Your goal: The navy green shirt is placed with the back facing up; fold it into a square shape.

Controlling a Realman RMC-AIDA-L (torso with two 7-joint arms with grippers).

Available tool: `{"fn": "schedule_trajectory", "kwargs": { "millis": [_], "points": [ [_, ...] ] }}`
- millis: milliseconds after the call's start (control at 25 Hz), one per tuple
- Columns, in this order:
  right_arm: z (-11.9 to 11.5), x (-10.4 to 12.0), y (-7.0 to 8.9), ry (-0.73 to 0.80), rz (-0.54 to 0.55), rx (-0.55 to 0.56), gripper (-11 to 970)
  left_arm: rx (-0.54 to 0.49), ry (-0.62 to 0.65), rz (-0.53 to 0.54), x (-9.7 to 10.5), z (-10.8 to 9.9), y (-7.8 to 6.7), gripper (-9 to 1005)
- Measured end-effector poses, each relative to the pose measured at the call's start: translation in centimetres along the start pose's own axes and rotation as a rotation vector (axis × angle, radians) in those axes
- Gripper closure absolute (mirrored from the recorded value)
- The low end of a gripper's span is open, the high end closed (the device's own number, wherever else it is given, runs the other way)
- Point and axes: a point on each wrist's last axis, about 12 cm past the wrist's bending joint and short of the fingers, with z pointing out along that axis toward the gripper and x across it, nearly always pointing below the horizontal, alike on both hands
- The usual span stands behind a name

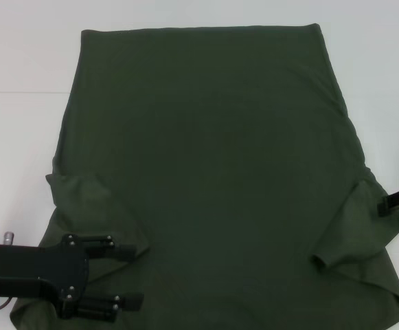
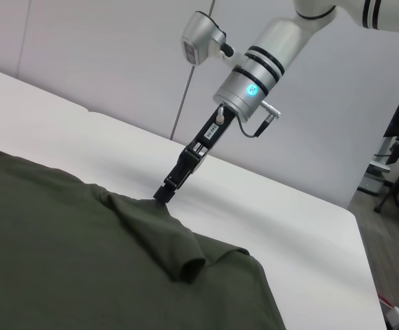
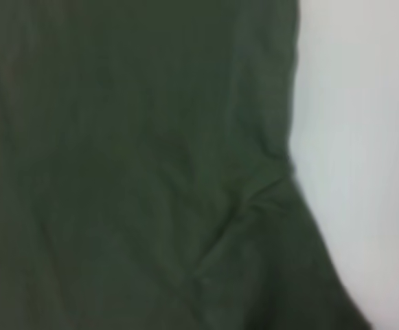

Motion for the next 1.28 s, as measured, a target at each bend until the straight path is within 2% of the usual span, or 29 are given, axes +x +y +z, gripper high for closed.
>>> {"fn": "schedule_trajectory", "kwargs": {
  "millis": [400, 720, 1280],
  "points": [
    [-0.47, 0.2, -1.12, -0.003, -0.004, 0.037, 256, 0.002, 0.0, -0.004, -0.09, 0.05, 0.04, 155],
    [-0.26, -0.04, -0.78, -0.008, -0.042, 0.045, 252, 0.003, 0.001, -0.007, -0.09, 0.05, 0.03, 154],
    [-0.04, 0.18, -0.9, -0.005, -0.036, 0.045, 252, 0.004, 0.001, -0.007, -0.13, 0.07, 0.04, 155]
  ]
}}
